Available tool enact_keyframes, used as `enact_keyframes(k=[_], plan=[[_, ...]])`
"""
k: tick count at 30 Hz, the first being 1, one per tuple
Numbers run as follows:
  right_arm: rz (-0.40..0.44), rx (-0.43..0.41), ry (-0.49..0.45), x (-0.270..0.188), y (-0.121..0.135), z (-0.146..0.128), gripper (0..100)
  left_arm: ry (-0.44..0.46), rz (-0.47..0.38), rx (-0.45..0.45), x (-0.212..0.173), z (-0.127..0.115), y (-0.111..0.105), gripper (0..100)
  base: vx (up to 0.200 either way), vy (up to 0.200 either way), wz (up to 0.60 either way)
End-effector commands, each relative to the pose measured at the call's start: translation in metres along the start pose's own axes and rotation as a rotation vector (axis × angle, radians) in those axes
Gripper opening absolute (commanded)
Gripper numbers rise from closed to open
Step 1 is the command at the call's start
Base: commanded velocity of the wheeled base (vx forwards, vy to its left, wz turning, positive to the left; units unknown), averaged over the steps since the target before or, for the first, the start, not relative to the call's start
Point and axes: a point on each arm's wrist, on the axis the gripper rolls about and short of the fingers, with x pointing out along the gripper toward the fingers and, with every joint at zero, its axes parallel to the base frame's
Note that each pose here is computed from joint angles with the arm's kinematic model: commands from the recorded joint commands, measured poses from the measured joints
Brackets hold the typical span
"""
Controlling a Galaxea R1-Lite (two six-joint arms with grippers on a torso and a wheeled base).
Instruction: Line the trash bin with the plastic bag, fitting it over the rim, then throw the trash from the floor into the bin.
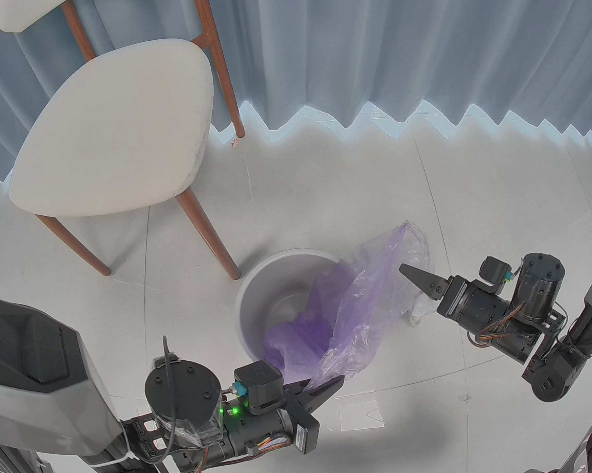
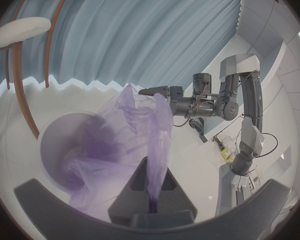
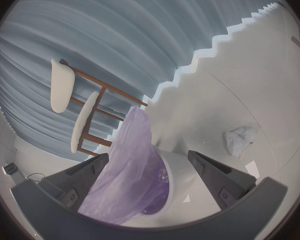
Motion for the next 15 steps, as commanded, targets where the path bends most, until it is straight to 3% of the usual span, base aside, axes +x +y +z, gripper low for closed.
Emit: enact_keyframes(k=[1, 15], plan=[[-0.018, 0.003, 0.031, 0.0002, -0.0045, -0.0076, 100, -0.003, 0.005, -0.001, 0.0004, 0.0006, 0.0010, 0, 0.000, 0.000, 0.00], [-0.050, -0.018, 0.078, -0.0033, -0.0107, -0.0176, 100, -0.048, 0.060, -0.004, 0.0029, 0.0090, 0.0064, 0, 0.000, 0.000, 0.00]])
